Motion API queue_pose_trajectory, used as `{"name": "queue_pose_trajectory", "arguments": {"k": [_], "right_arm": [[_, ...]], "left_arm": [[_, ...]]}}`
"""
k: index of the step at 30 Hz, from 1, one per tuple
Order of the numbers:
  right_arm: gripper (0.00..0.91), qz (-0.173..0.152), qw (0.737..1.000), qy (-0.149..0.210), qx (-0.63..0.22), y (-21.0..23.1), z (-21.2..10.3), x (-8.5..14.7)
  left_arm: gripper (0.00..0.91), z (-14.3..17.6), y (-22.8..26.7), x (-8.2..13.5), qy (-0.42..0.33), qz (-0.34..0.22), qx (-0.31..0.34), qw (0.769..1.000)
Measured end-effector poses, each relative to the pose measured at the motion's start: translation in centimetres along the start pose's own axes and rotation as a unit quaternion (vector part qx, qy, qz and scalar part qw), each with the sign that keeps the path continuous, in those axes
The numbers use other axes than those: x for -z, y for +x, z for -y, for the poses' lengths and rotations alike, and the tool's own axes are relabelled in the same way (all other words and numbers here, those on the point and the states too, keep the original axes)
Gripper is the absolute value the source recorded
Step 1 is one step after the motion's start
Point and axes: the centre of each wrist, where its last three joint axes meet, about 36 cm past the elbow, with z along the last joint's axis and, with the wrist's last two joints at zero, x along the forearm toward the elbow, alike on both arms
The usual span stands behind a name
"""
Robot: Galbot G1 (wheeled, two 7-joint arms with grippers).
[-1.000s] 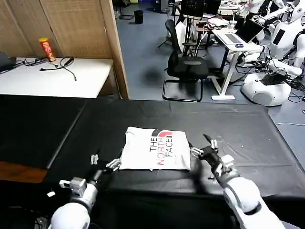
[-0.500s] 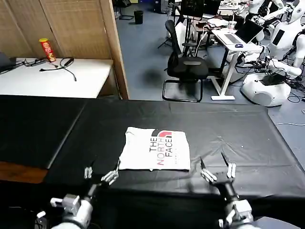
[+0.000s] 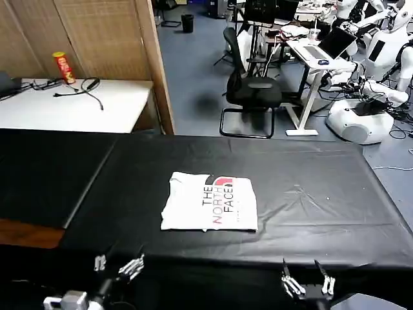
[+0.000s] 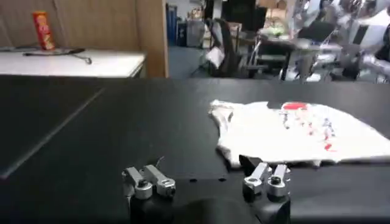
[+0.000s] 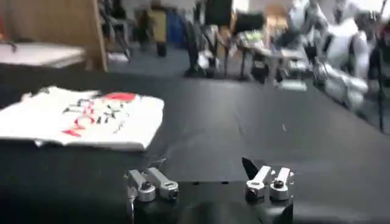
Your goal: Fold and organize the clothes.
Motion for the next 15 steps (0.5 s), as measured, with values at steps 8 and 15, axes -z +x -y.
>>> {"name": "queue_pose_trajectory", "arguments": {"k": [8,15], "right_arm": [[0.878,-0.029,0.999,-0.016,0.002,1.8,-0.5,0.4],[0.878,-0.031,0.999,-0.016,0.003,2.1,-0.5,0.5]], "left_arm": [[0.878,-1.2,0.9,0.0,-0.010,-0.024,0.011,1.000],[0.878,-1.7,1.1,0.4,-0.014,-0.028,0.011,0.999]]}}
